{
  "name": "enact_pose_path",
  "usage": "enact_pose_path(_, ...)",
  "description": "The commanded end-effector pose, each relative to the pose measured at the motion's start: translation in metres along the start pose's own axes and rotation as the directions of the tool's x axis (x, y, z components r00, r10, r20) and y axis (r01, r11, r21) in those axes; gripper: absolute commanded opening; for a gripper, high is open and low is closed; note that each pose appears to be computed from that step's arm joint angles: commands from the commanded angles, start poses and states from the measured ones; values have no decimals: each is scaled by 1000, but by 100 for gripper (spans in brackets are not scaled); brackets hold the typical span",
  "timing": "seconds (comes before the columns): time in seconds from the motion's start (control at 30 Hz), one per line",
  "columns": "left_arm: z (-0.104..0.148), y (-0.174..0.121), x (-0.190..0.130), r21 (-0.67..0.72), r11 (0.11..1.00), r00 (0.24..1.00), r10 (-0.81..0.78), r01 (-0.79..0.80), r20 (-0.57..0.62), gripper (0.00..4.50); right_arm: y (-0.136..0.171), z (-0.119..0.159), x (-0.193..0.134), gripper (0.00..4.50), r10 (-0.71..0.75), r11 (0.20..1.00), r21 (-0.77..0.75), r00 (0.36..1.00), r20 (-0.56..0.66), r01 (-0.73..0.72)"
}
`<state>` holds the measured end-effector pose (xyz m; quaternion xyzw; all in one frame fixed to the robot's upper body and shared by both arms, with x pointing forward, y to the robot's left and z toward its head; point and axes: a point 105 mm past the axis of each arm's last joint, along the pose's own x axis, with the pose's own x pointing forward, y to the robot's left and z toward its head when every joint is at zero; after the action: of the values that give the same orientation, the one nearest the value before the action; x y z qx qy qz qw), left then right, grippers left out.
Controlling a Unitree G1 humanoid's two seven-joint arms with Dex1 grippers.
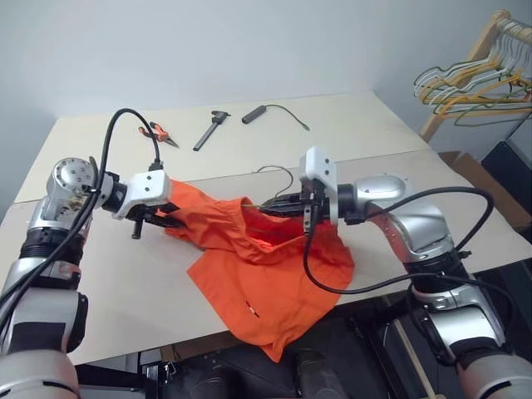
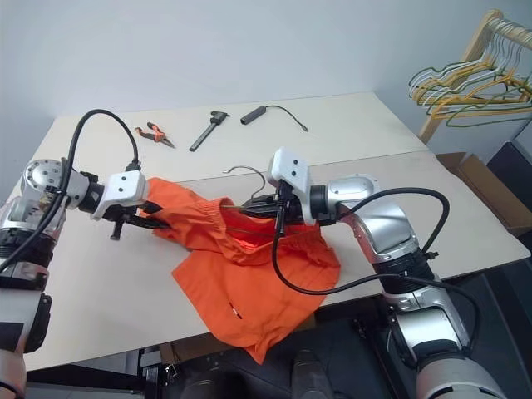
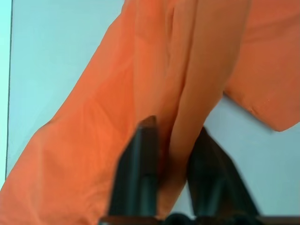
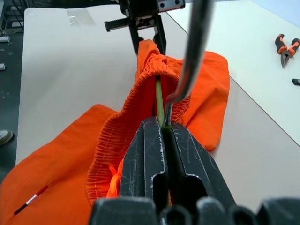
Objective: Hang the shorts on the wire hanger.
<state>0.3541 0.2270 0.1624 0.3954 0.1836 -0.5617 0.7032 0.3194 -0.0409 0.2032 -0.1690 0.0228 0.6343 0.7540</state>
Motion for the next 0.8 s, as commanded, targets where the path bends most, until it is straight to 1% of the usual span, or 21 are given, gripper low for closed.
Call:
enact_pose_path(0.03, 9, 10, -14, 47, 998, 999, 52, -52, -4, 4, -3, 13, -9, 0, -17, 999, -49, 999, 35, 19)
enact_pose_path(0.43, 3, 12, -33, 47, 994, 994, 99, -97, -35, 4, -4, -7, -12, 0, -21, 995, -103, 998, -52, 16)
enact_pose_path(0.7, -2, 7, -36, 32, 995, 994, 98, -97, -39, 4, -9, -11, -21, 0, -37, 994, -102, 997, -70, 30)
enact_pose_path(0.8, -4, 3, -33, 39, 996, 996, 78, -77, -40, 4, -10, -7, -23, 0, -44, 995, -93, 997, -57, 39)
